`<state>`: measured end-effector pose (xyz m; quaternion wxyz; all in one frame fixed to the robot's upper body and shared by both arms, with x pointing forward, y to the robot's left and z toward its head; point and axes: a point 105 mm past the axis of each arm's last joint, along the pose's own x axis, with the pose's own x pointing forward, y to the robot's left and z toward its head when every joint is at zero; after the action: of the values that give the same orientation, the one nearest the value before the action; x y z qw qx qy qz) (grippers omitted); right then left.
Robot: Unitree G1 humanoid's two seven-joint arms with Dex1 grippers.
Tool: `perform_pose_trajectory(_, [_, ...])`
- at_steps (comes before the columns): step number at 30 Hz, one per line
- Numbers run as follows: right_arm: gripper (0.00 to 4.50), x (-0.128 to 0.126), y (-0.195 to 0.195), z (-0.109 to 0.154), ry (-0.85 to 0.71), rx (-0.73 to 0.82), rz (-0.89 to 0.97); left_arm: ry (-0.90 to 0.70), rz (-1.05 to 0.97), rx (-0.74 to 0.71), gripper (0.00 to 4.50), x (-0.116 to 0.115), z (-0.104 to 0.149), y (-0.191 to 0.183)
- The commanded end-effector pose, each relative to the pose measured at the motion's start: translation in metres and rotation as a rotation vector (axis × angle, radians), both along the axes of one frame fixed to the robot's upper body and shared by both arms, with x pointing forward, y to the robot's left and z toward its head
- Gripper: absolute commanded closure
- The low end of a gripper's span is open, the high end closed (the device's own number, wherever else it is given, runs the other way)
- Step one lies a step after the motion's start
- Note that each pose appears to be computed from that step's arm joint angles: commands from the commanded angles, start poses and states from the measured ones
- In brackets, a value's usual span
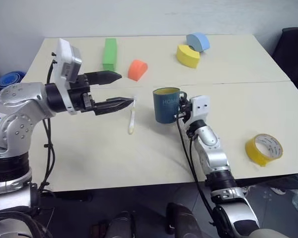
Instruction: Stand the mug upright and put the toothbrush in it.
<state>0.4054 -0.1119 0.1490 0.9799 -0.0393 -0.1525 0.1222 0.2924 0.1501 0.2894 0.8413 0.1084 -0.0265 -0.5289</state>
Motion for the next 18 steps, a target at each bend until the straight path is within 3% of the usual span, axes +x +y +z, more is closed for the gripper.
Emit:
perform_pose_trajectory(1, [4.48,-0.004,0.005,-0.008,-0.055,-0.059,-0.004,-0.045,0.001,0.014,0.0,-0.007,0.01,0.003])
perform_pose_trajectory(4, [4.48,-0.005,0.003,-0.02,-0.03,-0.052,0.001,-0.047,-0.004,0.016,0.0,-0.007,0.013,0.002])
perform_pose_trajectory(7, [3.7,-0.008,-0.001,-0.026,-0.023,-0.071,0.006,-0.049,-0.023,0.024,0.0,-0.006,0.014,-0.002])
perform_pose_trajectory(13, [1.7,-0.019,-0.014,-0.021,-0.02,-0.114,0.005,-0.037,-0.057,0.048,0.0,-0.003,0.006,-0.009])
perform_pose_trajectory(18, [1.7,-0.046,-0.029,-0.012,0.011,-0.18,0.035,-0.023,-0.064,0.05,0.0,-0.002,0.0,-0.01])
